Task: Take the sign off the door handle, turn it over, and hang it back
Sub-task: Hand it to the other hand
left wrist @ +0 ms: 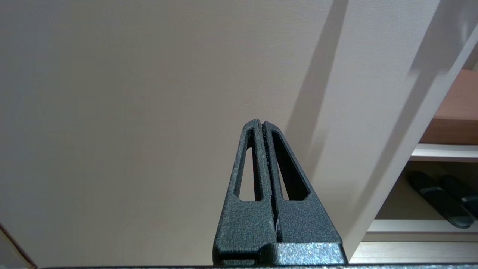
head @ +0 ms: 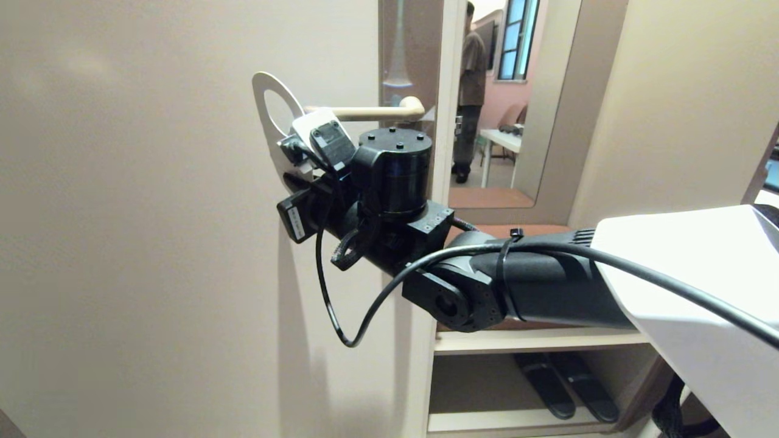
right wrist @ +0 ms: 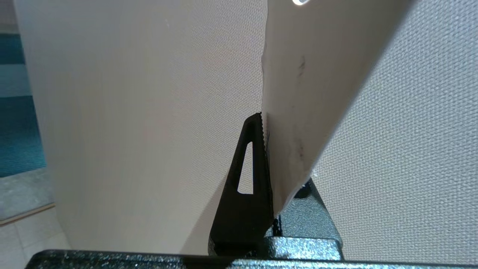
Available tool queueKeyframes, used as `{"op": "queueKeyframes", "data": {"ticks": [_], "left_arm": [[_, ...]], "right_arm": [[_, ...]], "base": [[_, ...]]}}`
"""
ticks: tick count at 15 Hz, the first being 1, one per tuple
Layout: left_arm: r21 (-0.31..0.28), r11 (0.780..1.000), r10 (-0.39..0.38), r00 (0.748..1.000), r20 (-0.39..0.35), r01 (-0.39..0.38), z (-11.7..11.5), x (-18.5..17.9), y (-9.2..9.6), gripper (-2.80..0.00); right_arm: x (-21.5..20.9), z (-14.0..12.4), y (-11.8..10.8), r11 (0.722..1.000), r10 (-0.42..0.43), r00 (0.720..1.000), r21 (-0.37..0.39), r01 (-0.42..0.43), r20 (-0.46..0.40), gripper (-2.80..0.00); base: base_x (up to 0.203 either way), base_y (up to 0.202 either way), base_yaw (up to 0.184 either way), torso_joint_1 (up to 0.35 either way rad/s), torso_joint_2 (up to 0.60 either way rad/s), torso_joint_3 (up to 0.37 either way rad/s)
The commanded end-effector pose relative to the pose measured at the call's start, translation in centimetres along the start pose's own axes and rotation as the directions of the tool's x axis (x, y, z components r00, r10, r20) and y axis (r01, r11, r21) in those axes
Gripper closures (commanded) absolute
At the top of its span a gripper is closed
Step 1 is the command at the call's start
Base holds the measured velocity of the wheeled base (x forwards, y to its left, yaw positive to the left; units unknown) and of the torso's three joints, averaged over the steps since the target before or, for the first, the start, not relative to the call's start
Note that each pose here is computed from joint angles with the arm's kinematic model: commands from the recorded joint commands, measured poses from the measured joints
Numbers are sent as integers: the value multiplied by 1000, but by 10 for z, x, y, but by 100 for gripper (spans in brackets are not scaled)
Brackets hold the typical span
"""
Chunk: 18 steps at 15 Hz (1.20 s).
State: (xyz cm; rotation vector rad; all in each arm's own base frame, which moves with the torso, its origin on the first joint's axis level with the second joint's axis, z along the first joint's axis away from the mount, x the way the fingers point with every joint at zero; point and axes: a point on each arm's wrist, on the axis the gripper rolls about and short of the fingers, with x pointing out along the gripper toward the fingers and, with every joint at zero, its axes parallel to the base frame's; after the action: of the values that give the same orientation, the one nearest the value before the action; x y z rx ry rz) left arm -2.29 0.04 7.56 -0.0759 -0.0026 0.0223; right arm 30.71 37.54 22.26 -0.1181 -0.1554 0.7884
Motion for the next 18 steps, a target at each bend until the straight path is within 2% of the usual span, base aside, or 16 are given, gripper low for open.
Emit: {"op": "queueKeyframes", "data": {"ticks": [1,8,14,18], "left_arm": [[-1,1000,1,1000,0,-1,0,0,0,0],[-1,1000,1,1000,0,-1,0,0,0,0],[-1,1000,1,1000,0,-1,0,0,0,0],[-1,1000,1,1000,0,-1,0,0,0,0]], "right_arm": [[-3,5,-1,1000,-1,1000,0,1,12,0],[-25,14,6,997,80,997,-1,-80,-12,0],[-54,24,4,989,145,989,1,-145,-34,0],[-79,30,-1,989,150,987,3,-150,-62,0]], "base": [[0,0,0,0,0,0],[0,0,0,0,0,0],[0,0,0,0,0,0],[0,0,0,0,0,0]]}}
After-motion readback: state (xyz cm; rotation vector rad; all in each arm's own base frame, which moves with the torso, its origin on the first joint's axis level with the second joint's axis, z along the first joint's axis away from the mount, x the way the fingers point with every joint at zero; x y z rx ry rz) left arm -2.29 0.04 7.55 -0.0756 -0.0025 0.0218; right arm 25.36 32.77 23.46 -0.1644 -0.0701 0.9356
